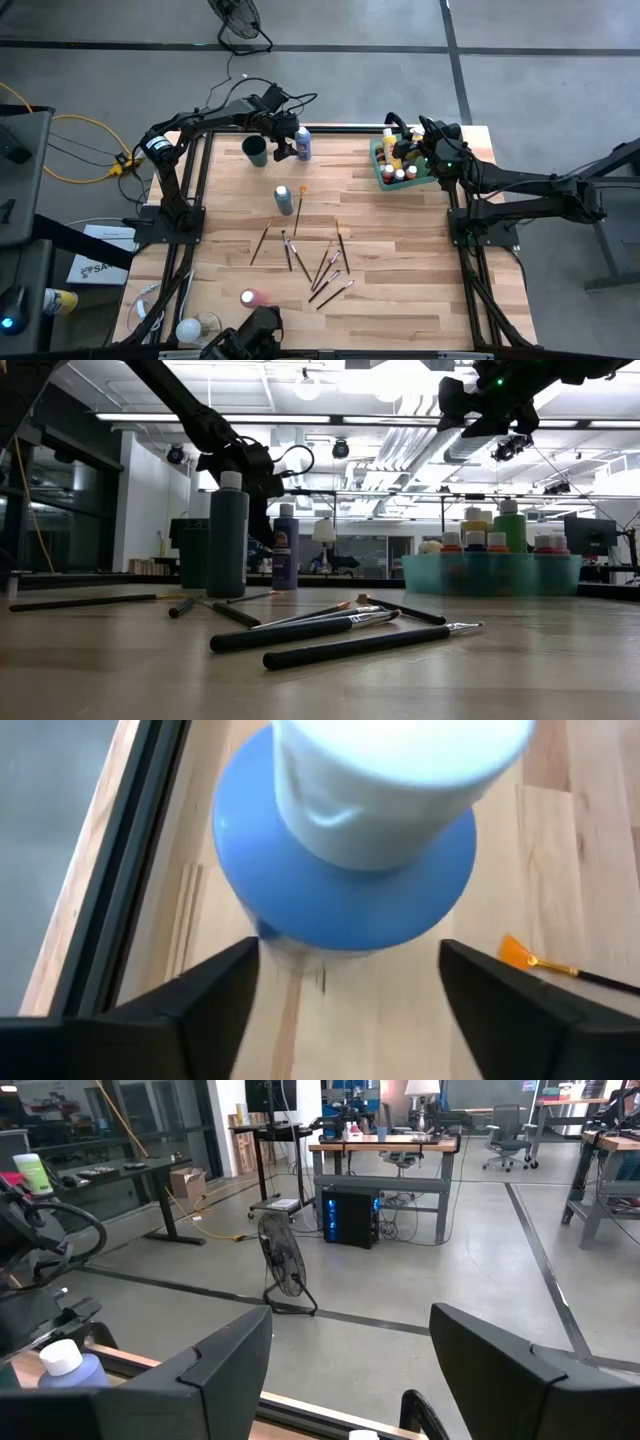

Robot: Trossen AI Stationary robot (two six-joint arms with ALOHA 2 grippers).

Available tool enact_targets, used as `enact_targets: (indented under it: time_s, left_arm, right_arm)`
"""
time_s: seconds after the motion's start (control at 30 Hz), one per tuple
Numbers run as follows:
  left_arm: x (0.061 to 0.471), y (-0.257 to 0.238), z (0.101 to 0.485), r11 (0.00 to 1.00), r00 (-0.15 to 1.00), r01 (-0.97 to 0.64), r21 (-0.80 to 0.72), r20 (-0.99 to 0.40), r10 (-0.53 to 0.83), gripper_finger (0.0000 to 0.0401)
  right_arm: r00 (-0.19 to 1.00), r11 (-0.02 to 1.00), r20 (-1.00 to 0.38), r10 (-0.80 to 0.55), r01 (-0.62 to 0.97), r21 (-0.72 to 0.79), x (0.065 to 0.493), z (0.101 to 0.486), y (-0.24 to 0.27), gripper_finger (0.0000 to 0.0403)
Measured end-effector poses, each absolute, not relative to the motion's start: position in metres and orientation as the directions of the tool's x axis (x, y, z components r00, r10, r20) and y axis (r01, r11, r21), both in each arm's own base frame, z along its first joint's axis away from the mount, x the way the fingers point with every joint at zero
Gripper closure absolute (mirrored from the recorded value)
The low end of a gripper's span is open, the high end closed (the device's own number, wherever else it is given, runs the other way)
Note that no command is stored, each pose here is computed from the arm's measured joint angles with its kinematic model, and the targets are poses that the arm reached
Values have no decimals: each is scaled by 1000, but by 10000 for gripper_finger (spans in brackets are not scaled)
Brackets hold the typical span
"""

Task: Pick & Place Paint Supplies
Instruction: Put the big purple paint bottle into the green bin

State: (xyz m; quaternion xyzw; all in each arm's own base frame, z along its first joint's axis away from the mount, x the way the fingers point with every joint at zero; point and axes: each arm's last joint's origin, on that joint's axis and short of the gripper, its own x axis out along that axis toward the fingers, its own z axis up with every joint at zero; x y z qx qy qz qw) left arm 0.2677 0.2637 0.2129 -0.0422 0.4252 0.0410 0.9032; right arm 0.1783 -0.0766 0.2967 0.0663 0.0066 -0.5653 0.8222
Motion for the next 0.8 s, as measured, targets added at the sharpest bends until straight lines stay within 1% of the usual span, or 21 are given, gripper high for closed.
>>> enact_targets:
  time_s: [0.1,0.17,0.27,0.37,0.57,0.67,0.73,0.8]
  left_arm:
    - [268,263,207,995,660,-93,-25,-750,43,61]
    - [270,262,201,995,681,-101,-12,-730,60,50]
    - [272,262,194,991,710,-132,-10,-698,88,46]
    - [274,264,196,984,742,-175,-34,-662,109,46]
    - [279,263,199,984,759,-177,-16,-638,126,46]
    - [282,259,198,983,749,-181,-19,-651,126,56]
    - [283,258,198,980,742,-198,-21,-656,136,77]
    - [285,256,198,978,741,-206,-28,-658,137,105]
  right_arm:
    - [363,354,-86,-928,930,102,178,297,-77,137]
    - [363,354,-86,-928,930,102,178,297,-77,137]
    - [363,354,-86,-928,930,102,178,297,-77,137]
    - [363,354,-86,-928,930,102,178,297,-77,137]
    - [363,354,-86,-928,929,102,178,297,-77,137]
    - [363,354,-86,-928,929,102,178,297,-77,137]
    - [363,354,-86,-928,929,103,178,297,-77,137]
    - [363,354,-86,-928,929,102,178,297,-77,137]
